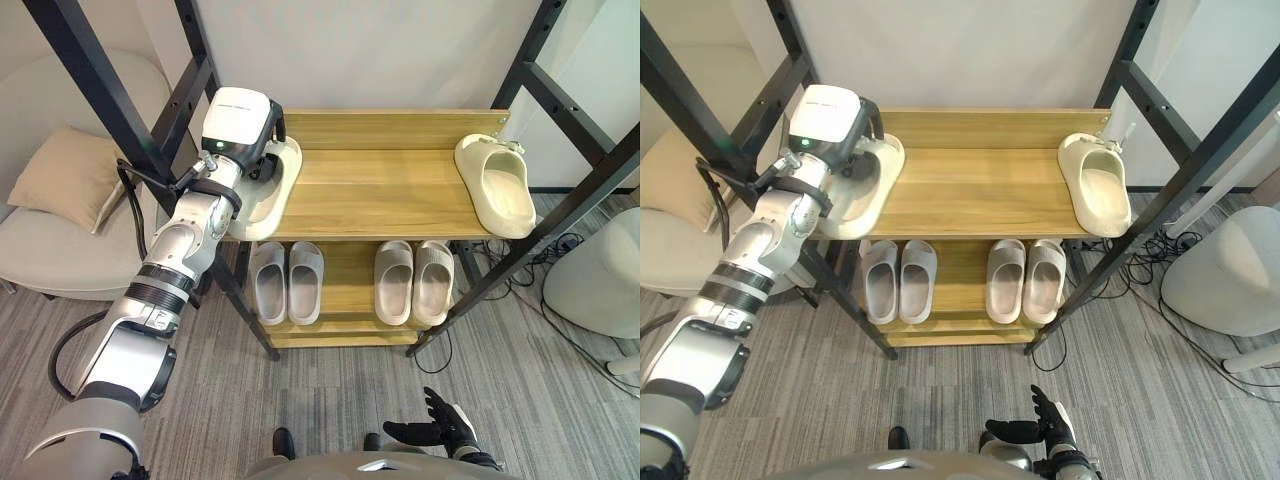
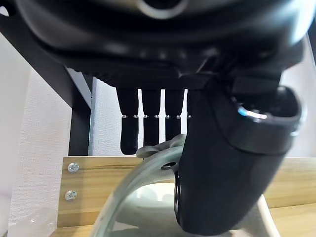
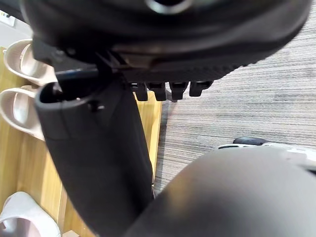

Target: Organize the slippers on the shoe rack

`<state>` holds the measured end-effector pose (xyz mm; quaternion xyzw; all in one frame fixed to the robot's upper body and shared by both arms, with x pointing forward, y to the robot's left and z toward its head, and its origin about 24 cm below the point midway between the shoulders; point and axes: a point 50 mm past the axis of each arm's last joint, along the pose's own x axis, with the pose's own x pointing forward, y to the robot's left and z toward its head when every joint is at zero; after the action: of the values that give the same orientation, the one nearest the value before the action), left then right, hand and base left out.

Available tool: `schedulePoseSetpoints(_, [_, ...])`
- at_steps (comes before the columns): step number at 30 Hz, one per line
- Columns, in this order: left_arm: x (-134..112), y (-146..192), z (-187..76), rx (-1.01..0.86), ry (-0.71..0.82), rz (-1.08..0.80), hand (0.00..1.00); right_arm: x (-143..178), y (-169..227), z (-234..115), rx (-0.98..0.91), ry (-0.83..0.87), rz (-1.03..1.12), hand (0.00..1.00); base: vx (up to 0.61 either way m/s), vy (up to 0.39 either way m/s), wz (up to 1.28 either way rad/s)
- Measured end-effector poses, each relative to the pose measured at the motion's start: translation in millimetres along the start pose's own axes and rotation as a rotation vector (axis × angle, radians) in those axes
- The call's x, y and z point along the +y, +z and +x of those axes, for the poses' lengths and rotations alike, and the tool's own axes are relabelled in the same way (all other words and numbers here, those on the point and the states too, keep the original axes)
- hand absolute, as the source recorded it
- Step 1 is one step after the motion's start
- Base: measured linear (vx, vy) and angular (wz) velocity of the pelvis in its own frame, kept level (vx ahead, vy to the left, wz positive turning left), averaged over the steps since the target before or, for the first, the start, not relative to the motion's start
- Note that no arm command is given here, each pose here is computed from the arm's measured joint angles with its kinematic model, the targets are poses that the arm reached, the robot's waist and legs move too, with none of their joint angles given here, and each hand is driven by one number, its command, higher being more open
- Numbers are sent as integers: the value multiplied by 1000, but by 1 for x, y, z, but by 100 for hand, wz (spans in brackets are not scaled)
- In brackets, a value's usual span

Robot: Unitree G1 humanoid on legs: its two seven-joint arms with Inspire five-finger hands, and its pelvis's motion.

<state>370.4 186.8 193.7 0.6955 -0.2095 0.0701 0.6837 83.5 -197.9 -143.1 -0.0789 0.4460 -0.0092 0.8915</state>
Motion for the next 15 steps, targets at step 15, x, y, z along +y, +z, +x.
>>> schedulePoseSetpoints(15, [4, -6, 1, 49, 22, -17, 0, -4, 1, 0, -6, -25, 10, 100, -5, 0, -1])
